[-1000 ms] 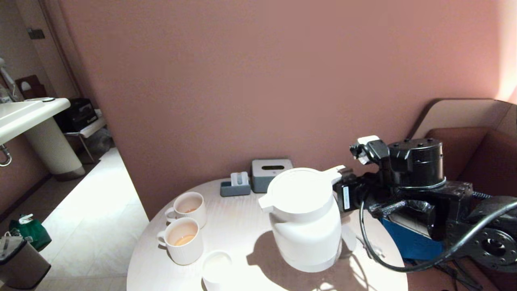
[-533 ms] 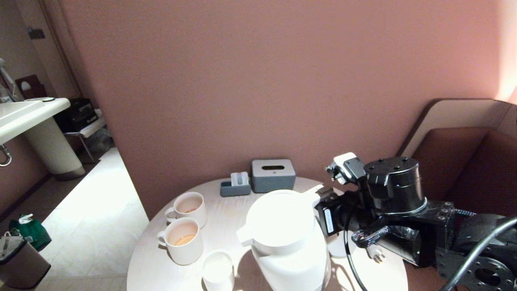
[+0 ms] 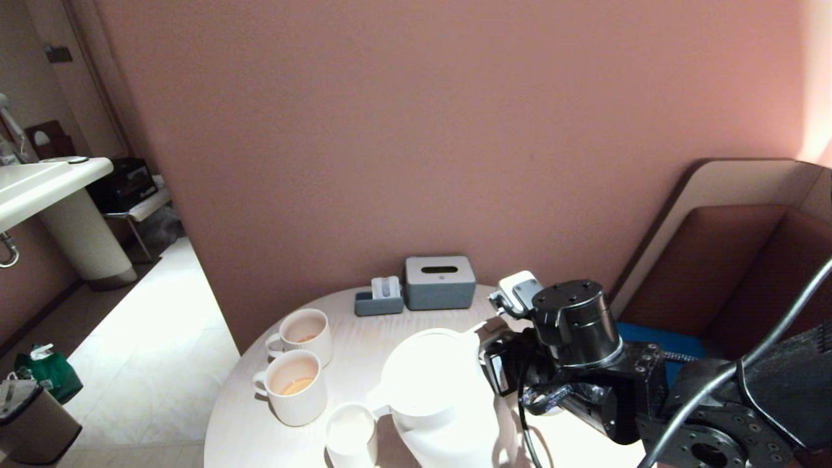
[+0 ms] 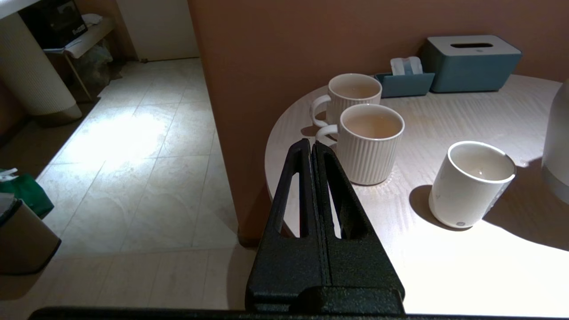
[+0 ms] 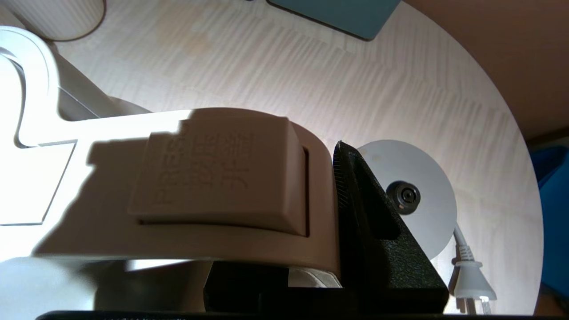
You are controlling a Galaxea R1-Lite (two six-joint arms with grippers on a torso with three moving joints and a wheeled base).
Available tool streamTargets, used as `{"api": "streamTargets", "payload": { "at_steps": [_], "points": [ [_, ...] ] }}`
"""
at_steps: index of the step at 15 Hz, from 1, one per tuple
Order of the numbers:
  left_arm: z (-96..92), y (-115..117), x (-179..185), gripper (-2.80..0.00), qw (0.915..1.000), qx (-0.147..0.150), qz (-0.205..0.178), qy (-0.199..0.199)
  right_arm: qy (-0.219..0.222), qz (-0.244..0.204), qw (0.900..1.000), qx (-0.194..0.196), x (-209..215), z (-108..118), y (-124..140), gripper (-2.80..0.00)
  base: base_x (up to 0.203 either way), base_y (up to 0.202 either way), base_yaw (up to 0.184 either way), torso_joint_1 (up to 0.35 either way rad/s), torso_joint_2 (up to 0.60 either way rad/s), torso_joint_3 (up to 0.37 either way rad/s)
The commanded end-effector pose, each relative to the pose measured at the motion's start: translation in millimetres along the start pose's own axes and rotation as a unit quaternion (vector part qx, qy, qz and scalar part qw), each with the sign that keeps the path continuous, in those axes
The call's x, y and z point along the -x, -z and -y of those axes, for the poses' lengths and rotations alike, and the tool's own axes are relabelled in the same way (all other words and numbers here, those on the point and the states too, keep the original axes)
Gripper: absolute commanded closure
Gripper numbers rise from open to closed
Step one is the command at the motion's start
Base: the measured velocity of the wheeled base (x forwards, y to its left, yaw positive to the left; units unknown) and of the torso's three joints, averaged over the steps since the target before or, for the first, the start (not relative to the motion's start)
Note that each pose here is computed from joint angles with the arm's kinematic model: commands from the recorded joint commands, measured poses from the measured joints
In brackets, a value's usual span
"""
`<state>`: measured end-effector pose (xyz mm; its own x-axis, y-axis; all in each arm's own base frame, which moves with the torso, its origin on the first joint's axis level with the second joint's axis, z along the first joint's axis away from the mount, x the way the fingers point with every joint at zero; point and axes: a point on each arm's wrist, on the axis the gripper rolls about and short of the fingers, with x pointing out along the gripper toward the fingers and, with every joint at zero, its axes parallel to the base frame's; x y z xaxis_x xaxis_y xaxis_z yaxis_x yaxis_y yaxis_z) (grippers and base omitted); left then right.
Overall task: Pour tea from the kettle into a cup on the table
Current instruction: Pour water into the cup
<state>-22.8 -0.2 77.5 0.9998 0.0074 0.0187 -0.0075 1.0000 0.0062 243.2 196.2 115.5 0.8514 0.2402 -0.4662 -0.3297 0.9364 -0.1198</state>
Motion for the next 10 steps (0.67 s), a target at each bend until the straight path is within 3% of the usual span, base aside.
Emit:
{"api": "streamTargets", "payload": {
  "at_steps": [1,10],
  "points": [
    [0.0,0,0,0.00,1.0000,0.000,0.000,0.000,0.001,-0.005,1.000,0.020,-7,-10,3,0.00,0.000,0.000,0.000,0.000,0.00,0.000],
    [0.0,0,0,0.00,1.0000,0.000,0.000,0.000,0.017,-0.010,0.999,0.050,-18,-28,6,0.00,0.000,0.000,0.000,0.000,0.00,0.000]
  ]
}}
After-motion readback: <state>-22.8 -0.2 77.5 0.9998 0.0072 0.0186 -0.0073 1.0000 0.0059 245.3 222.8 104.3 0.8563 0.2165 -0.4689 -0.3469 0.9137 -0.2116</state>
